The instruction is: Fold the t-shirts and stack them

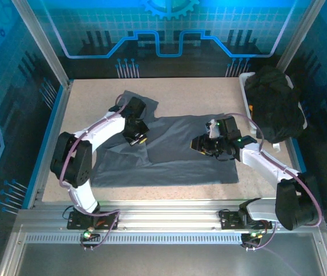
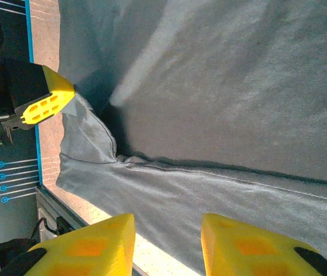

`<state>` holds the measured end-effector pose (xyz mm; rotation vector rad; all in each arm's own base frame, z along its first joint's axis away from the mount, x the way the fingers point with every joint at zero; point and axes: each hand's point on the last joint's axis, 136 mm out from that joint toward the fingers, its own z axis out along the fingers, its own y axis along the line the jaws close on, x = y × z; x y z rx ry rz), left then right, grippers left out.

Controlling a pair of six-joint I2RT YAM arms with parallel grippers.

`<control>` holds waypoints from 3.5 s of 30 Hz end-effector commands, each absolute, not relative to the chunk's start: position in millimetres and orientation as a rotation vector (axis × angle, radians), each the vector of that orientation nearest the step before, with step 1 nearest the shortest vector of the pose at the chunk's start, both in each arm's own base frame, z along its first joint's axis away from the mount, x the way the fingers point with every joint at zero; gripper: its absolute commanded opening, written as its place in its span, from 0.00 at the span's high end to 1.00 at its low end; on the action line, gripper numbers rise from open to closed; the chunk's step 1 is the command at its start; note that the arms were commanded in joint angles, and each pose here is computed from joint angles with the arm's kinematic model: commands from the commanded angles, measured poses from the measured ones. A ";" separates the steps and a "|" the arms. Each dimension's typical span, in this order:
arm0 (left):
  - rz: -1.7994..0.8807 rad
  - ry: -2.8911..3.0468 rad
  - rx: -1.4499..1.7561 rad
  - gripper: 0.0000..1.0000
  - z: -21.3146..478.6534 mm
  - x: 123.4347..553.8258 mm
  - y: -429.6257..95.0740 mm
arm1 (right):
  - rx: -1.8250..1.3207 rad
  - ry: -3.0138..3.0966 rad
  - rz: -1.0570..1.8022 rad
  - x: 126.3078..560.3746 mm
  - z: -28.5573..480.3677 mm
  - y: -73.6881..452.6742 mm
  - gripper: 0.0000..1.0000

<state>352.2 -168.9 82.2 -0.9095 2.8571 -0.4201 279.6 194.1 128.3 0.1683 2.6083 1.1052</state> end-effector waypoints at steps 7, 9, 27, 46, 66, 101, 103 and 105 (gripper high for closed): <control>-0.252 3.049 -0.541 1.00 67.3 337.1 -182.8 | 0.175 2.615 1.100 287.1 130.5 191.4 0.65; -0.217 3.062 -0.530 1.00 61.6 335.7 -180.0 | 0.177 2.618 1.104 287.8 129.8 192.1 0.65; -0.373 2.739 -1.004 0.65 108.8 315.0 -121.4 | 0.545 2.758 0.711 259.9 84.8 129.1 0.69; -0.231 2.579 -1.942 0.82 -3.0 237.2 -3.4 | 0.337 3.217 0.370 206.8 4.0 182.0 0.77; -0.308 2.448 -1.392 0.57 114.7 444.2 26.4 | 0.289 2.774 0.608 364.7 108.3 203.2 0.55; -0.347 2.563 -1.041 0.46 -3.9 615.0 -10.2 | 0.377 2.660 0.672 414.3 136.9 162.5 0.53; -0.343 2.624 -1.016 0.46 -7.6 604.4 -19.6 | 0.375 2.658 0.678 414.6 137.2 161.4 0.53; -0.274 2.698 -1.004 0.46 -10.6 586.8 -22.1 | 0.381 2.654 0.683 414.2 136.5 158.8 0.53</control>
